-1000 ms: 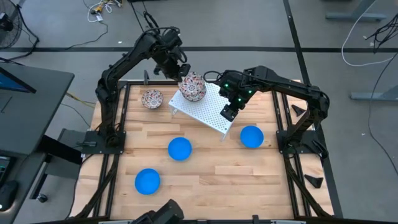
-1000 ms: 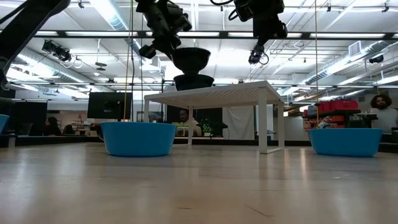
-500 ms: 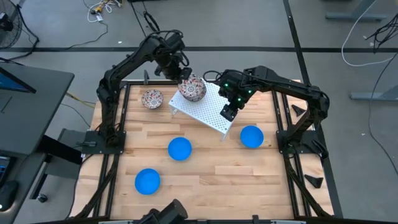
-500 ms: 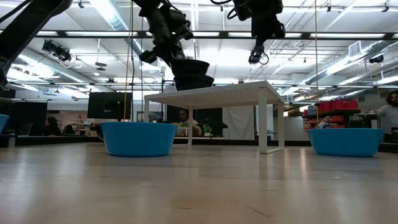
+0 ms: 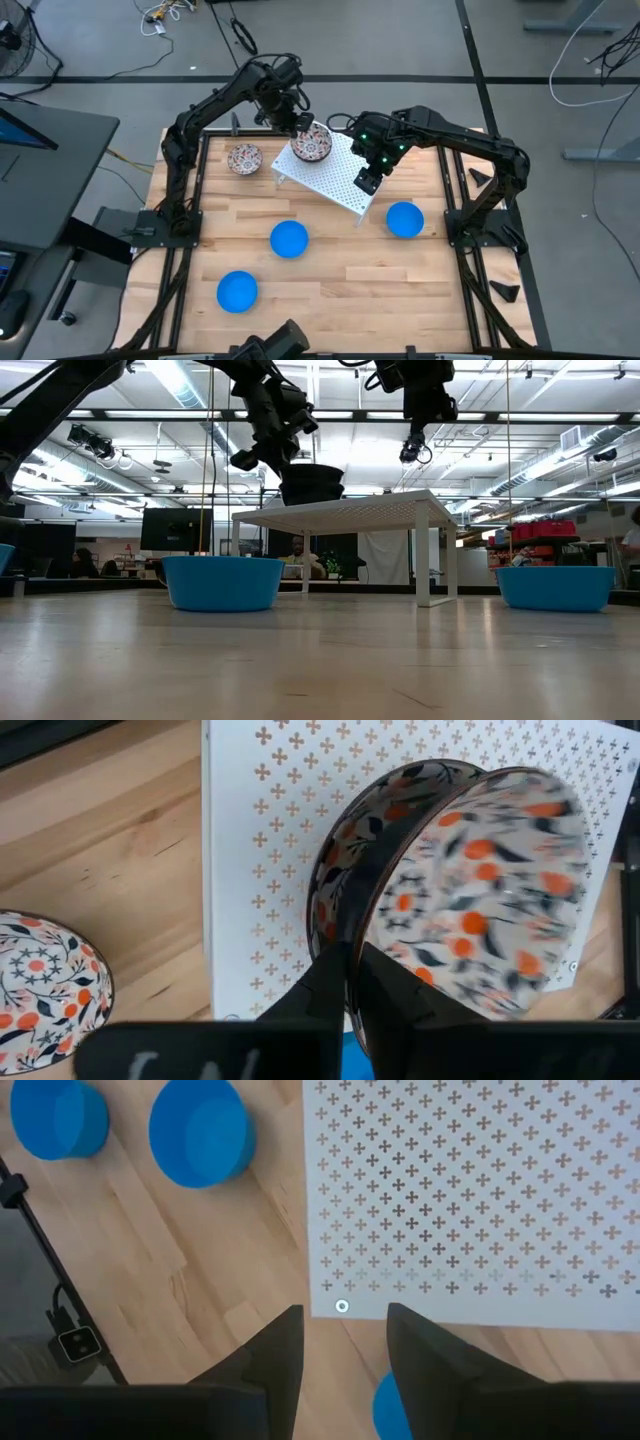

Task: Pick & Place Mini bowls
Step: Stack the bottom white patterned bowl on top of the other white patterned bowl on the shelf, then stack the white patterned bowl on top of the other white patterned bowls on the shelf

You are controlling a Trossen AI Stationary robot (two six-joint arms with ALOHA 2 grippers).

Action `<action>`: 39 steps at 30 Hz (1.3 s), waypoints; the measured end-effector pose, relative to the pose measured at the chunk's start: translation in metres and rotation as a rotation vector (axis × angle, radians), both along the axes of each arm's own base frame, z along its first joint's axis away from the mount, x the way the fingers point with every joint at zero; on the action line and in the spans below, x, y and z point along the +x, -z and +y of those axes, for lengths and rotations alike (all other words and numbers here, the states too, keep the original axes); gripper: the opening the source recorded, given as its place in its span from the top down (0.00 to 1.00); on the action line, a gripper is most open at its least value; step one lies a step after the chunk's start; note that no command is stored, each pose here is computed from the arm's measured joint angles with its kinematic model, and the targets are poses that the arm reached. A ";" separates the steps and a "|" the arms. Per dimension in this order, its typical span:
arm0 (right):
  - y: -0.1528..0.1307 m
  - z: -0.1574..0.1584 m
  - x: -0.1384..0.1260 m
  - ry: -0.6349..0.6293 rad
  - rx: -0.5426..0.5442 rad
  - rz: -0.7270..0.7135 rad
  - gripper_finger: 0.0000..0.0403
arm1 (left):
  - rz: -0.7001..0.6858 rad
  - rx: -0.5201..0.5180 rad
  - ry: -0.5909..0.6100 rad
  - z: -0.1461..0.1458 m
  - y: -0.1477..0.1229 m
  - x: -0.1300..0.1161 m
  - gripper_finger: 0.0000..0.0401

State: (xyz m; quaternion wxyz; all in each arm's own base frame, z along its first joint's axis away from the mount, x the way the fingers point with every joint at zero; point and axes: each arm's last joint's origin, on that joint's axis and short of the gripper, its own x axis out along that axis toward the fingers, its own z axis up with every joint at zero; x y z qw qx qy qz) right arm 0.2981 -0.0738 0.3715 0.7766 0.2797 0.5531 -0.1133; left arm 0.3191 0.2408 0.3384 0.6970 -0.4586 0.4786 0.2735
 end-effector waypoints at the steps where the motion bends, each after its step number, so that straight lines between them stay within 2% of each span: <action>1: 0.000 0.000 0.000 0.000 0.000 0.000 0.64 | 0.001 0.000 0.000 0.000 0.000 0.000 0.91; 19: 0.000 0.000 0.000 -0.014 -0.006 -0.002 0.64 | 0.005 -0.005 -0.025 0.001 0.000 -0.001 0.66; 25: 0.000 0.000 0.000 -0.015 -0.006 -0.002 0.64 | 0.042 0.017 -0.037 0.001 0.000 -0.003 0.66; 30: 0.000 0.000 0.000 -0.016 -0.006 -0.002 0.64 | 0.034 -0.005 -0.033 0.000 -0.002 -0.005 0.67; 39: 0.000 0.000 0.001 -0.016 -0.011 -0.017 0.64 | -0.052 0.047 -0.029 -0.015 -0.038 -0.026 0.66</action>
